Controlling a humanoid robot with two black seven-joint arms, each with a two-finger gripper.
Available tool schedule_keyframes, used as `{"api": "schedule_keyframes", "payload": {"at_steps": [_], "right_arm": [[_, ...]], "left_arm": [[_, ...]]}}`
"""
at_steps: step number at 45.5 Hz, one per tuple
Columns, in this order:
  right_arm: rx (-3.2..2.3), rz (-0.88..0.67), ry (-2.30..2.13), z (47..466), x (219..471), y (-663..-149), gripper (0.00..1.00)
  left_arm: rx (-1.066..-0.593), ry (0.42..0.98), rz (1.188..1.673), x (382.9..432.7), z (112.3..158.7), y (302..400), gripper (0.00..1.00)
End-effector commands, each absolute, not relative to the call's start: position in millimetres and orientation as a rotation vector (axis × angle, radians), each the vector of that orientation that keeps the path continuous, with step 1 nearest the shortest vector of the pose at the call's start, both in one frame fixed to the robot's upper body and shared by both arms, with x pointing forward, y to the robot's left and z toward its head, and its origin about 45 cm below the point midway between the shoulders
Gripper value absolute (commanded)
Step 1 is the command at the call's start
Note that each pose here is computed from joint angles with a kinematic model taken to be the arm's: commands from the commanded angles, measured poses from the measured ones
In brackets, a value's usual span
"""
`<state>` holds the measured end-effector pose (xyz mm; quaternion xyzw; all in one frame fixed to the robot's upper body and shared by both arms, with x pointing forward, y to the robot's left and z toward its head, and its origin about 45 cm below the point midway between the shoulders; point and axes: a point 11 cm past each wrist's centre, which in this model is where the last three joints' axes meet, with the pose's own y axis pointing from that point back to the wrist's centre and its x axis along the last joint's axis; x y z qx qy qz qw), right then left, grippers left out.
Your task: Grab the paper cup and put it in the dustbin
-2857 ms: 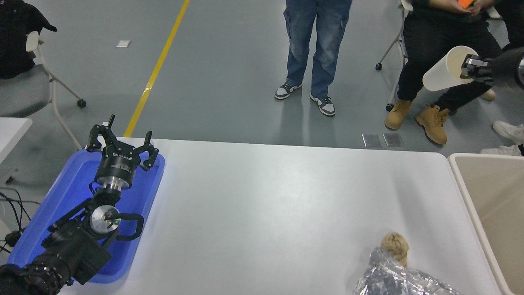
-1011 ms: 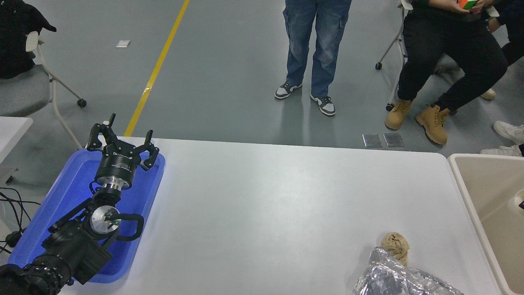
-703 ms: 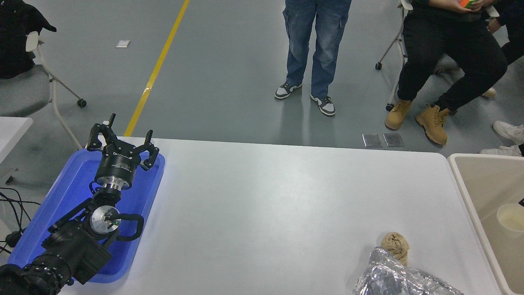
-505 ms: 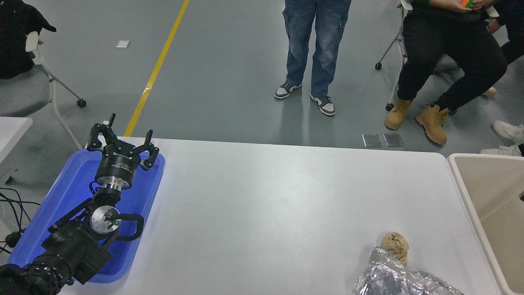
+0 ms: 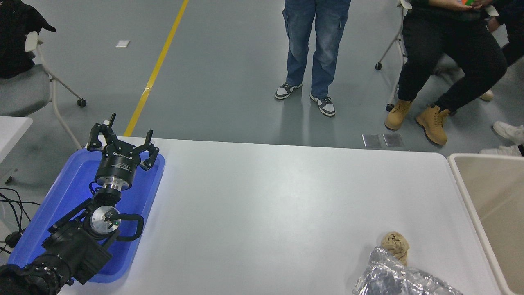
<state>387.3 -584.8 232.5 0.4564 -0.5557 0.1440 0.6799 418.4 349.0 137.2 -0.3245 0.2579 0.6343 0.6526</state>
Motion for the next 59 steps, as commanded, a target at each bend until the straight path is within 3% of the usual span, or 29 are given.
{"api": "schedule_keyframes", "payload": {"at_steps": [1, 13, 23, 59], "right_arm": [[1.143, 0.378, -1.074, 289.2, 420.2, -539.2, 1.00], [1.328, 0.360, -0.925, 344.7, 455.6, -470.1, 1.00], [1.443, 0.333, -0.800, 369.6, 461.3, -420.2, 1.00], [1.629, 0.220, -0.238, 368.9, 380.7, -292.1, 1.00]], "left_arm": [[-0.736, 0.585, 1.439, 418.5, 137.4, 348.8, 1.00], [-0.736, 0.585, 1.440, 418.5, 137.2, 348.9, 1.00], [-0.739, 0.585, 1.440, 418.5, 137.5, 349.0, 1.00], [-0.737, 0.586, 1.441, 418.5, 137.2, 349.0, 1.00]]}}
